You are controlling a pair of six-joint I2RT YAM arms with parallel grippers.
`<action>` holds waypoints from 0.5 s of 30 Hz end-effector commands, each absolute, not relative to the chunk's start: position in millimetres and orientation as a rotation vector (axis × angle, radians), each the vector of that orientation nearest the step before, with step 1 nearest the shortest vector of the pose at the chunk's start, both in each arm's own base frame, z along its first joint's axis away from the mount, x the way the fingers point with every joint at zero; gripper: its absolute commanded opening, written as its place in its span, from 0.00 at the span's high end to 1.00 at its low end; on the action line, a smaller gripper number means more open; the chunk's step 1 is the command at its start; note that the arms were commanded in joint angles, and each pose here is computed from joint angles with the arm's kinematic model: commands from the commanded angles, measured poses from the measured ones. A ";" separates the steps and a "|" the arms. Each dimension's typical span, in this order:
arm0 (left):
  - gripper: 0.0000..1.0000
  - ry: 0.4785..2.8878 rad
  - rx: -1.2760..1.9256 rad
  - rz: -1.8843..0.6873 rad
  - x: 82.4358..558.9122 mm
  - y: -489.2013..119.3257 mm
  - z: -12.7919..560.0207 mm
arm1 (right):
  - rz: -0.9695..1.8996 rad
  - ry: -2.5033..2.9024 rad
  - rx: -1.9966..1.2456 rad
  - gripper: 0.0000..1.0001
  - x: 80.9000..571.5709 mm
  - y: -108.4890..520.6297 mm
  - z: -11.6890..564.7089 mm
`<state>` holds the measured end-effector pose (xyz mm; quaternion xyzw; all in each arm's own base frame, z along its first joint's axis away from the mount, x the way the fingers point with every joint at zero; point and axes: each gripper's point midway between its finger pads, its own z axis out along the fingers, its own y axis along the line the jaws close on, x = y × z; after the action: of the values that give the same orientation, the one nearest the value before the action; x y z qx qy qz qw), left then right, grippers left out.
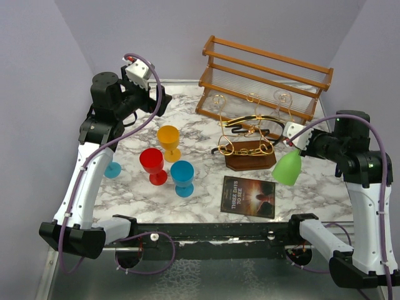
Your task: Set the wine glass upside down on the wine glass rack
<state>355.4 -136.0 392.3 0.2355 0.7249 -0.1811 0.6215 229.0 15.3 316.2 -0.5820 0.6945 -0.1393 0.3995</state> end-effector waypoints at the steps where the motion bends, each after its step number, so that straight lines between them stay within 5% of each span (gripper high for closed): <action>1: 0.09 1.617 0.563 -0.423 355.0 -138.1 404.2 | -0.296 1.699 -1.480 0.94 230.1 28.1 321.7; 15: 0.09 1.616 0.571 -0.417 354.5 -137.9 403.6 | -0.221 1.751 -1.497 0.90 226.7 31.9 291.5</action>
<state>354.9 -136.7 392.4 0.2380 0.7239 -0.1823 0.6214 229.3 24.0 295.8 -0.5918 0.6978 -0.1046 0.3898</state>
